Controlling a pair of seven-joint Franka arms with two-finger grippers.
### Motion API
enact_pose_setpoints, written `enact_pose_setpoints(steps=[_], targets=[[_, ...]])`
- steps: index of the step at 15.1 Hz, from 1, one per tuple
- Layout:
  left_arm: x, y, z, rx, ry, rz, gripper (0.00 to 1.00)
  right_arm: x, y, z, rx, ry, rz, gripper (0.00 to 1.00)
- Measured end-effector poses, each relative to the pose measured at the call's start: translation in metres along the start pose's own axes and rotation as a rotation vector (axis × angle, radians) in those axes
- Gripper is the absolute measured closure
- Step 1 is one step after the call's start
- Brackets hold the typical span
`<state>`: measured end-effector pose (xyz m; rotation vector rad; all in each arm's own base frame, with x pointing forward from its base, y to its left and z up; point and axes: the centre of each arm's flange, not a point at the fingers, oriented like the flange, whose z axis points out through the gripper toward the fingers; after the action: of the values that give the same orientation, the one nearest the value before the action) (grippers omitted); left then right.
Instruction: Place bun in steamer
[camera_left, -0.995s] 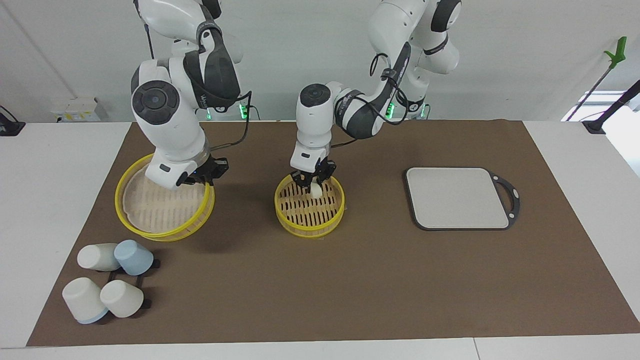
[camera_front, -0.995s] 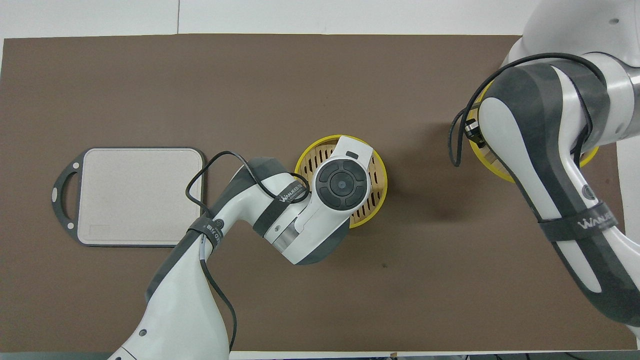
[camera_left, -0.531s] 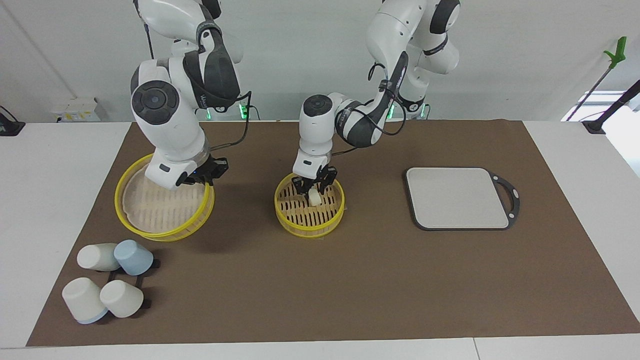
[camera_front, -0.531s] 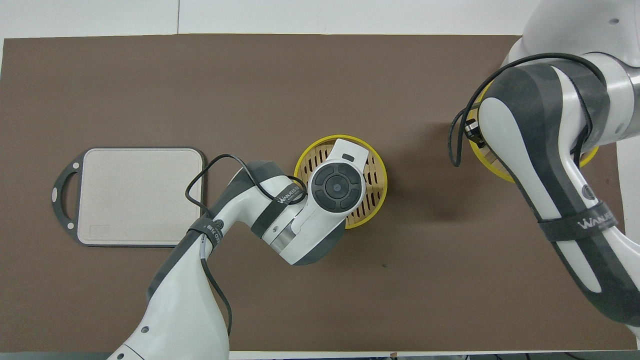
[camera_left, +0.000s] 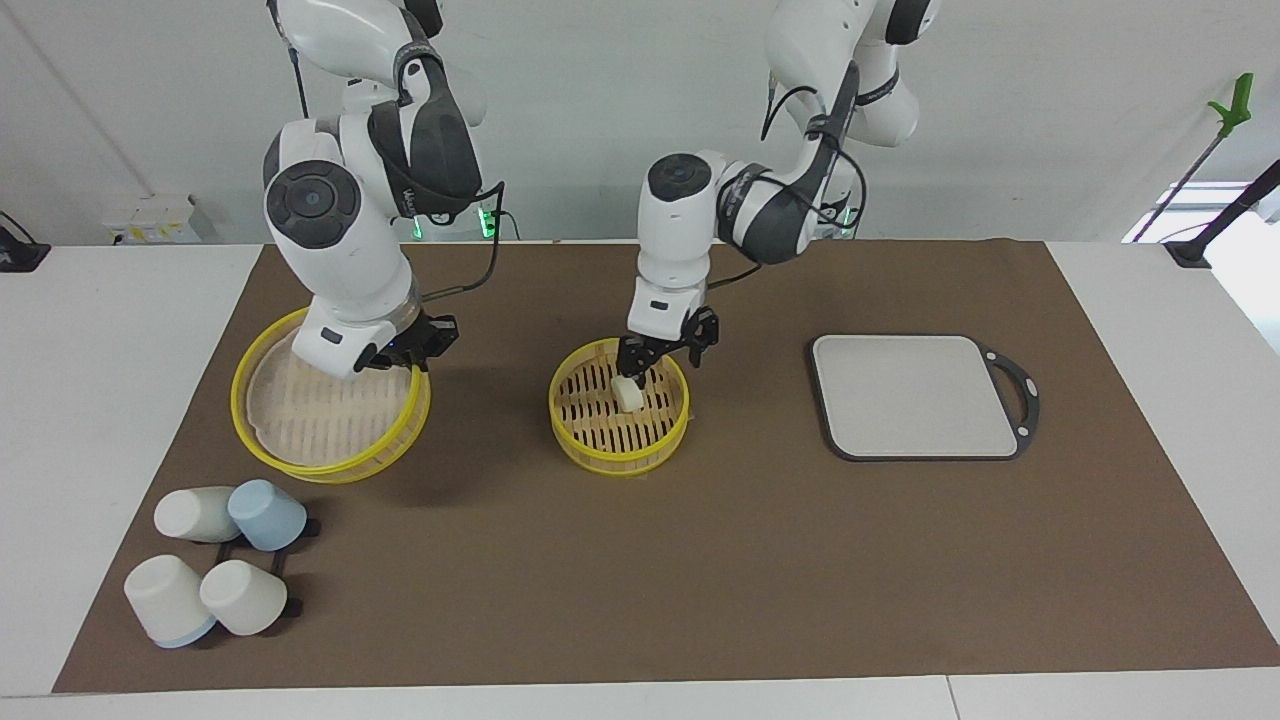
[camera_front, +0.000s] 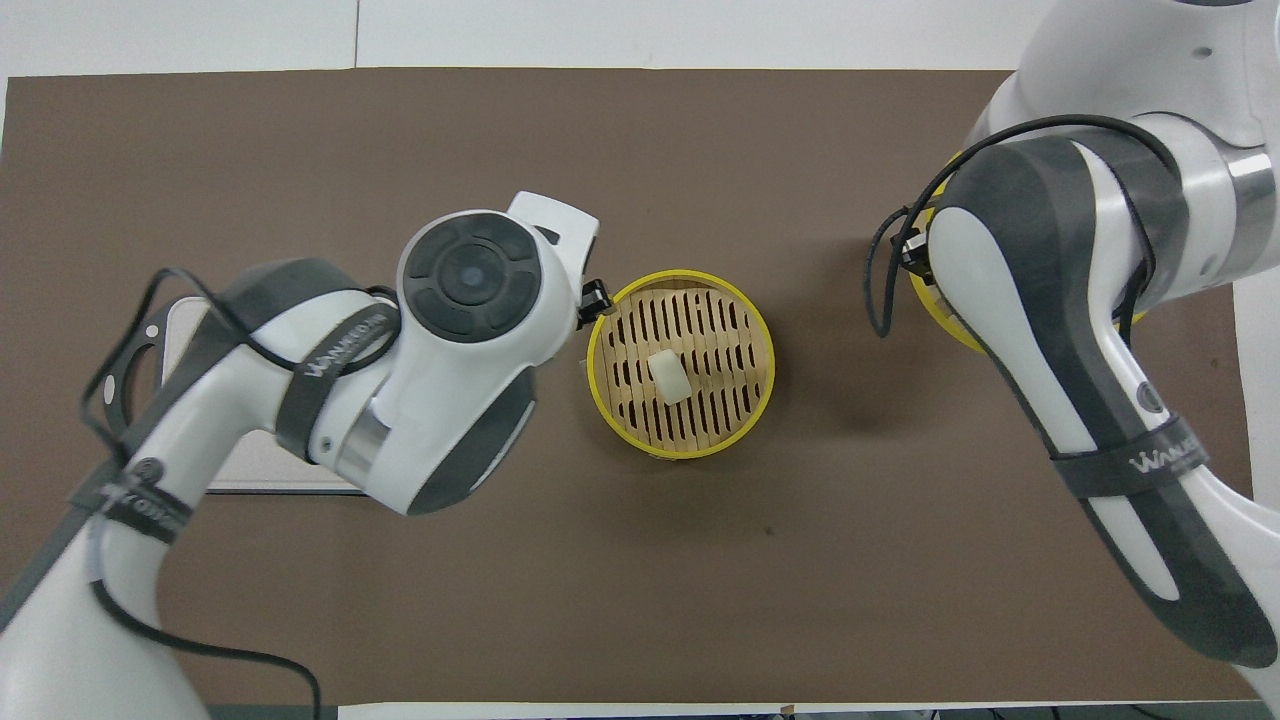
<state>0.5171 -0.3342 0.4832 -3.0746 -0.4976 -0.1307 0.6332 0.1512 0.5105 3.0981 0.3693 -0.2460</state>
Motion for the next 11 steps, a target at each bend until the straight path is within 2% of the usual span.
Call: enact_pose_setpoints(steps=[2, 6, 8, 11], targets=[[0.029, -0.050, -0.029, 0.014, -0.023, 0.047, 0.00, 0.003, -0.077, 0.000, 0.011, 0.048, 0.041, 0.92], [0.079, -0.149, -0.065, 0.008, -0.073, 0.148, 0.00, 0.000, -0.262, 0.042, 0.001, 0.076, 0.161, 0.92], [0.095, -0.191, -0.077, 0.005, -0.089, 0.195, 0.00, 0.014, -0.303, 0.065, 0.015, 0.110, 0.171, 0.92], [0.106, -0.229, -0.091, 0.003, -0.103, 0.253, 0.00, 0.032, -0.306, 0.087, 0.022, 0.144, 0.174, 0.92]])
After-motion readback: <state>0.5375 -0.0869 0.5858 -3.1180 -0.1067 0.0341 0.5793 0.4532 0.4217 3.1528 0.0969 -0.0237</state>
